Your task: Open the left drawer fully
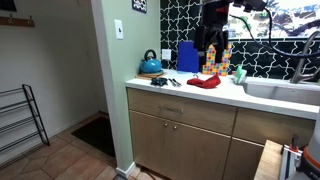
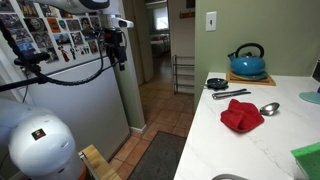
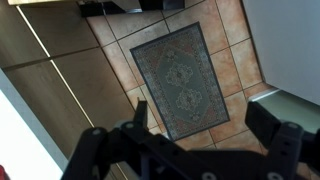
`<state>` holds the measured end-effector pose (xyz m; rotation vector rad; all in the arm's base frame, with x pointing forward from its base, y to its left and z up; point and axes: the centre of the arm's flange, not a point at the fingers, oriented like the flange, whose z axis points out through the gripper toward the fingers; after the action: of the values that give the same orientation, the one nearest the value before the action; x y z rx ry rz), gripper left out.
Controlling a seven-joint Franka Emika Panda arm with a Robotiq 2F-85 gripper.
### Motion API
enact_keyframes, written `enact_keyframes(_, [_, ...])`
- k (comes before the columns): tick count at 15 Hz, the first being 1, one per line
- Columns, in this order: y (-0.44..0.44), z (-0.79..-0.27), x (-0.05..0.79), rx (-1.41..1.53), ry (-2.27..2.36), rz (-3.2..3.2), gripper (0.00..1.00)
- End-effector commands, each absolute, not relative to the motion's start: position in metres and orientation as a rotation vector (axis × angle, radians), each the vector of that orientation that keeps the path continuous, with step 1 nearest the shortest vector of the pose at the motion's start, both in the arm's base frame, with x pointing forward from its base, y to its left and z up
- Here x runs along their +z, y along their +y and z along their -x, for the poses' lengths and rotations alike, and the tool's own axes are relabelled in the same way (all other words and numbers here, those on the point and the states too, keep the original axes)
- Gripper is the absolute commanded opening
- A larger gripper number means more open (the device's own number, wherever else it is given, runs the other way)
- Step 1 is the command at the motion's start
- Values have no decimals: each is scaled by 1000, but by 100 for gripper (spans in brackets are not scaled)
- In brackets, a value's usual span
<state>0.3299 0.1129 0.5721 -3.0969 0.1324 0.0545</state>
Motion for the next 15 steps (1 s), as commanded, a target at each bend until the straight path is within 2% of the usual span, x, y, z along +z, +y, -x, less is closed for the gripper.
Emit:
enact_keyframes(1, [116, -347, 560, 53, 121, 3119, 100])
enact_keyframes(15, [99, -461, 436, -201, -70, 3365, 100])
